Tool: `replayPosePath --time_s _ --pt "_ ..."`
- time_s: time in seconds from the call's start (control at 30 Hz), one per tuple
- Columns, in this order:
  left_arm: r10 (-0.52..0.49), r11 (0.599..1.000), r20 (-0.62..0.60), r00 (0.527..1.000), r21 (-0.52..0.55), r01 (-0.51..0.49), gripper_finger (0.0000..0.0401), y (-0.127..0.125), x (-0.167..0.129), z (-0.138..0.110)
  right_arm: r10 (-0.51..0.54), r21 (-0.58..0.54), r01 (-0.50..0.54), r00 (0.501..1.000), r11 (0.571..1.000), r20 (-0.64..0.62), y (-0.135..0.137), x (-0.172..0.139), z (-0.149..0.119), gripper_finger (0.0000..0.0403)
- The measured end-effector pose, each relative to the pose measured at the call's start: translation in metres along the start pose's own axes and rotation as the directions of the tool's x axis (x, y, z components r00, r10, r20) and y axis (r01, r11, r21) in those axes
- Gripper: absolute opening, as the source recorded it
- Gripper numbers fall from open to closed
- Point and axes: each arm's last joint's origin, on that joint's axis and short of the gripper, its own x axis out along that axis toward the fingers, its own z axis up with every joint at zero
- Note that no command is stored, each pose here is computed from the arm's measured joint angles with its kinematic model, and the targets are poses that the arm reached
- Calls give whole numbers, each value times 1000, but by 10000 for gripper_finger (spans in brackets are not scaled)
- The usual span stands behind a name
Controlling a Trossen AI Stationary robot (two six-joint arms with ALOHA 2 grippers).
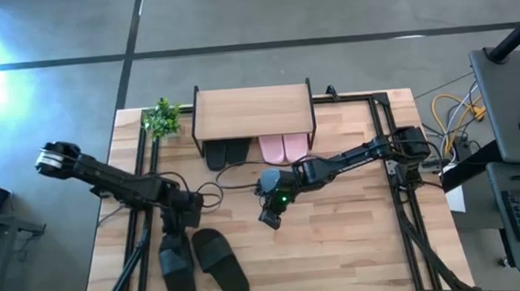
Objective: Pick and place slides into the shelf
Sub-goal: Put the black slipper on the shelf
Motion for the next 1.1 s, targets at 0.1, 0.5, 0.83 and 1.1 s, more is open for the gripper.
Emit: replayPosePath --time_s 0.1,0.5,0.83,1.1 --pt "-12 1000 -27 1000 3 12 45 0 3 0 0 -1 0 1000 1000 0 0 0 0 9" --pt "-153 984 20 988 97 151 2 -36 -18 1 -4 -27 5 998 1000 69 9 -15 5 9" --pt "115 971 367 923 154 -183 1 -96 -100 -13 -224 -22 252 896 968 383 38 -87 12 9" --pt "142 973 500 854 90 -214 0 -118 -161 7 -324 52 340 826 939 461 48 -138 3 9"
